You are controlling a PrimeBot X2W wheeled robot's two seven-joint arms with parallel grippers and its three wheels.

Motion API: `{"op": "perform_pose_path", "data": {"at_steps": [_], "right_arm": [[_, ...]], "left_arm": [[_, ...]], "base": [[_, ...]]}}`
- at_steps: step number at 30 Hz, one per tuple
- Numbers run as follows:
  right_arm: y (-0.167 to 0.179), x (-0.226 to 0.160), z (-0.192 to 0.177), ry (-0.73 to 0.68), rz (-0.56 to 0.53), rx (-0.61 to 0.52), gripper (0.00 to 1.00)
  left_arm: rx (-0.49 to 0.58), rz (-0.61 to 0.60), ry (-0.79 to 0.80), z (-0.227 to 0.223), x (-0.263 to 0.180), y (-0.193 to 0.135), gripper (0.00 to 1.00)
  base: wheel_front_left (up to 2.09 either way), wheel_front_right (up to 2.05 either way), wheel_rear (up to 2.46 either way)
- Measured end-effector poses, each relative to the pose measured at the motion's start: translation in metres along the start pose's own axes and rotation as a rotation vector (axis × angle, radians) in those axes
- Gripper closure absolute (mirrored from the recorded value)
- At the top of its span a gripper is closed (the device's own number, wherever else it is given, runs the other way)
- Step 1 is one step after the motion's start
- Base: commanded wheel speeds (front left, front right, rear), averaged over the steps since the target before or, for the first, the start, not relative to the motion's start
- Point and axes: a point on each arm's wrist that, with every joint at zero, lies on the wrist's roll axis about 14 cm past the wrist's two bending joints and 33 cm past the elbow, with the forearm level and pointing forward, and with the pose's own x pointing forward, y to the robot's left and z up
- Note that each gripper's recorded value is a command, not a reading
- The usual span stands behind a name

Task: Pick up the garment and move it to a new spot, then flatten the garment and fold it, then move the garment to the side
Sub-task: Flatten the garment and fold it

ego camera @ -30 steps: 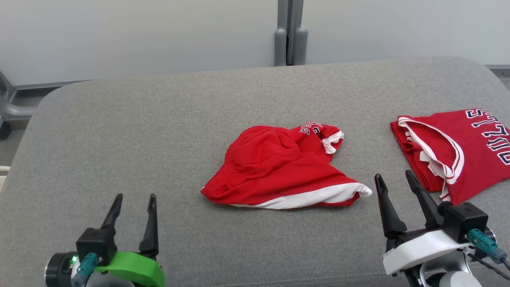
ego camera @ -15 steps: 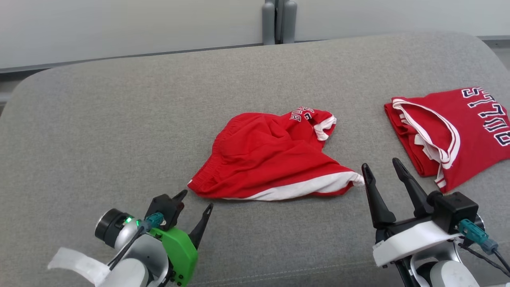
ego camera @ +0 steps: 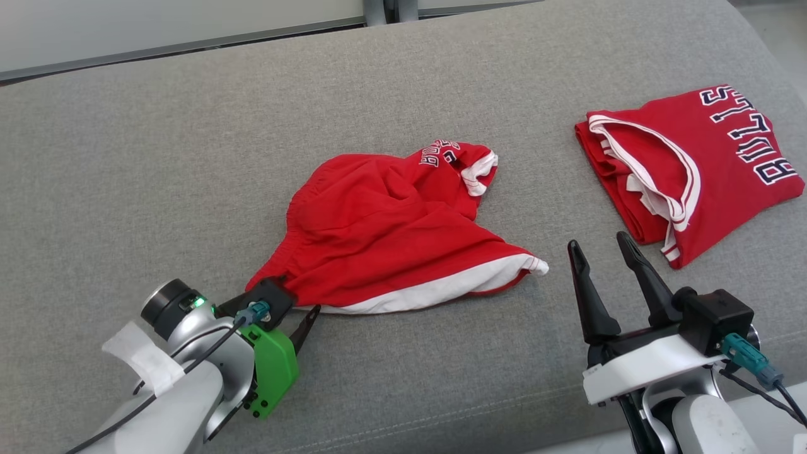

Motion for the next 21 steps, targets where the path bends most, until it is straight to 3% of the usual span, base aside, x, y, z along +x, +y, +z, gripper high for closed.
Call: {"op": "perform_pose_path", "data": {"at_steps": [5, 6, 8, 9, 10, 21], "right_arm": [[-0.003, 0.0, -0.004, 0.007, -0.011, 0.0, 0.0], [-0.003, 0.0, -0.004, 0.009, -0.009, 0.001, 0.0], [-0.002, 0.001, -0.004, 0.008, -0.005, 0.001, 0.0], [-0.001, 0.002, -0.005, 0.009, -0.003, 0.001, 0.0], [-0.001, 0.002, -0.005, 0.008, -0.002, 0.001, 0.0], [0.003, 0.006, -0.008, 0.009, 0.009, 0.017, 0.0]], "left_arm": [[0.048, -0.043, 0.057, -0.009, 0.009, -0.001, 0.0], [0.05, -0.055, 0.07, -0.01, 0.01, -0.003, 0.1], [0.051, -0.077, 0.091, -0.011, 0.011, -0.006, 0.6], [0.045, -0.086, 0.096, -0.01, 0.012, -0.007, 0.94], [0.041, -0.095, 0.101, -0.009, 0.011, -0.008, 1.0], [-0.034, -0.179, 0.092, 0.017, -0.007, -0.019, 1.0]], "base": [[0.0, 0.0, 0.0], [0.0, 0.0, 0.0], [0.0, 0.0, 0.0], [0.0, 0.0, 0.0], [0.0, 0.0, 0.0], [0.0, 0.0, 0.0]]}}
